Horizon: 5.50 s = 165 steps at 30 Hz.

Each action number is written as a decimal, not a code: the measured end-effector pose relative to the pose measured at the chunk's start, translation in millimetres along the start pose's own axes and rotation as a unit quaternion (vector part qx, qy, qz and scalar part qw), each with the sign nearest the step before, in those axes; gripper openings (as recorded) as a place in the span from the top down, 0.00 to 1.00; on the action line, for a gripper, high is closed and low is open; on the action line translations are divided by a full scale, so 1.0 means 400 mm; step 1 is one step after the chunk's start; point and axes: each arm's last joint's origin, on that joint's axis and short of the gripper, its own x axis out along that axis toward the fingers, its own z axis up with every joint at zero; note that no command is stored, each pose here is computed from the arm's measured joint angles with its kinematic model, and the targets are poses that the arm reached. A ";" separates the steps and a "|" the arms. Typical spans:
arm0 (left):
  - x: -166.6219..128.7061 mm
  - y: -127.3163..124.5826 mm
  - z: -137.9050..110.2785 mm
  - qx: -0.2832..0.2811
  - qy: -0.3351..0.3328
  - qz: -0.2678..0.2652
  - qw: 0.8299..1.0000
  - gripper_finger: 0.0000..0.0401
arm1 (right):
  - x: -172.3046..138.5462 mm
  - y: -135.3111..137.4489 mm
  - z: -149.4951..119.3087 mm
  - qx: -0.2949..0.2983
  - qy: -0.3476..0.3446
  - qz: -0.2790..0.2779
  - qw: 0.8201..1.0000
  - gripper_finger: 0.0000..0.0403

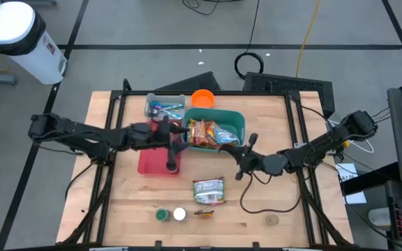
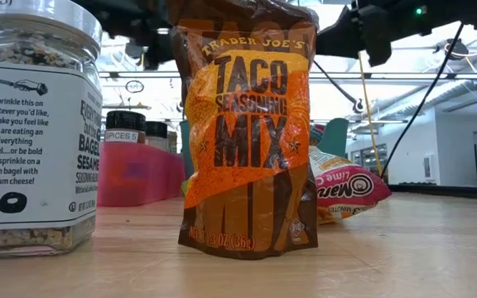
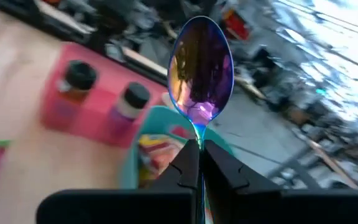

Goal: Pick & Place Food Item
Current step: Put the violet spoon into the gray bin

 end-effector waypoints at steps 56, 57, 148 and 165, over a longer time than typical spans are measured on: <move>0.259 -0.071 0.018 0.065 0.086 0.084 0.991 0.98 | -0.004 0.014 -0.022 0.050 0.034 0.021 0.998 0.99; 0.246 -0.067 0.030 0.068 0.089 0.097 0.989 0.98 | -0.004 0.015 -0.021 0.067 0.034 0.021 0.997 0.97; -0.178 0.239 -0.139 -0.101 0.176 0.326 0.923 0.99 | -0.050 0.023 0.013 0.156 0.000 0.054 0.986 0.56; -0.160 0.257 -0.139 -0.075 0.131 0.421 0.894 0.95 | -0.050 0.024 0.011 0.152 0.003 0.055 0.987 0.57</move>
